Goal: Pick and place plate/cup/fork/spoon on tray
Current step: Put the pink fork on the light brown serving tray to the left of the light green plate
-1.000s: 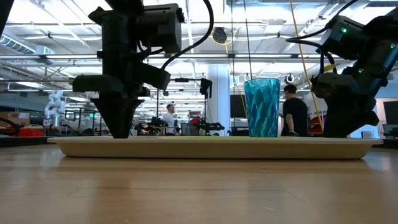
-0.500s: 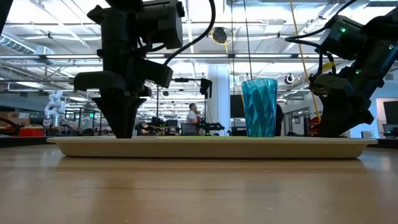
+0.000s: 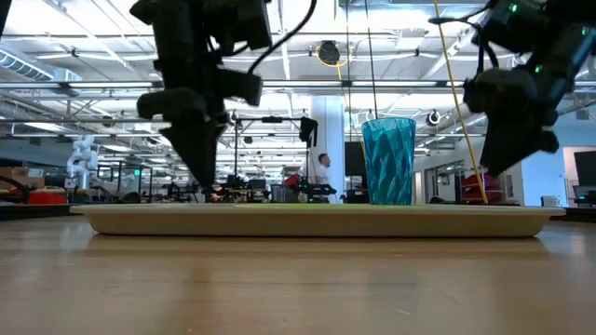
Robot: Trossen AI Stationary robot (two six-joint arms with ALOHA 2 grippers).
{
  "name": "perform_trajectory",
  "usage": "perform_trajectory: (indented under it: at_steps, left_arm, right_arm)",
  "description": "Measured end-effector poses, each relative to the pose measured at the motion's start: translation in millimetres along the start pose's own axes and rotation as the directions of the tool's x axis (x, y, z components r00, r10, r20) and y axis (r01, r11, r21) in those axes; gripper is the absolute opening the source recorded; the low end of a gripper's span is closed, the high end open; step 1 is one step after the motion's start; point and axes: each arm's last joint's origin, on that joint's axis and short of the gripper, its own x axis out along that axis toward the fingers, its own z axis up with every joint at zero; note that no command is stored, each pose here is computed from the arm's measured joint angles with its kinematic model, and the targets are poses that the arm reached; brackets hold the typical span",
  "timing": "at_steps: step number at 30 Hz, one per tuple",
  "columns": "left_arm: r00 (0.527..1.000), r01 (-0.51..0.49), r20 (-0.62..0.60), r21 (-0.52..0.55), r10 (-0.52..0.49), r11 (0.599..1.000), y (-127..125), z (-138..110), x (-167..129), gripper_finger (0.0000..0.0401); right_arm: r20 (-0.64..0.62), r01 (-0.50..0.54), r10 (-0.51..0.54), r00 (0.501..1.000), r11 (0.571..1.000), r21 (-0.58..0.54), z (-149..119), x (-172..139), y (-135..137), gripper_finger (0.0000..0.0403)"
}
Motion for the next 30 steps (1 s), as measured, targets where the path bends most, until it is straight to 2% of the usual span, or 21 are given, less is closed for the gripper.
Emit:
perform_trajectory:
  at_steps: [3,5,7,11,14,18,20,23,27,30]
  left_arm:
    - [0.998,-0.039,0.051,-0.019,0.04,0.999,5,0,-12,0.0124]
    - [0.988,-0.059,0.138,-0.045,0.065,0.997,9,4,-23,0.0124]
    - [0.97,-0.066,0.229,-0.071,0.08,0.995,11,9,-34,0.0124]
    - [0.915,-0.054,0.398,-0.048,0.069,0.997,11,20,-50,0.0124]
    - [0.863,-0.059,0.501,-0.024,0.063,0.998,11,28,-60,0.0124]
    - [0.796,-0.074,0.602,0.0,0.059,0.997,11,37,-68,0.0124]
    - [0.767,-0.085,0.64,0.016,0.055,0.996,12,40,-71,0.0124]
    - [0.72,-0.079,0.693,0.025,0.039,0.997,15,46,-75,0.0124]
    - [0.711,-0.081,0.701,-0.003,0.06,0.997,24,48,-74,0.0124]
    - [0.718,-0.086,0.692,-0.022,0.077,0.996,32,46,-75,0.0124]
  right_arm:
    - [-0.022,0.005,-0.005,1.0,1.0,-0.004,4,-13,4,0.0137]
    - [-0.062,-0.036,0.036,0.997,0.999,-0.005,3,-17,6,0.0137]
    - [-0.133,-0.098,0.099,0.986,0.995,0.012,0,-18,9,0.0137]
    - [-0.25,-0.186,0.187,0.95,0.982,0.029,-6,-18,15,0.0137]
    - [-0.248,-0.218,0.2,0.948,0.975,-0.046,-8,-18,18,0.0137]
    - [-0.164,-0.28,0.259,0.952,0.953,-0.115,-8,-9,21,0.0137]
    - [-0.135,-0.354,0.333,0.933,0.916,-0.188,-8,-2,23,0.0137]
    - [-0.046,-0.456,0.473,0.88,0.814,-0.361,-5,5,30,0.0137]
    - [0.114,-0.56,0.642,0.758,0.73,-0.392,-2,12,34,0.0137]
    - [0.177,-0.628,0.718,0.674,0.682,-0.375,-6,14,32,0.0137]
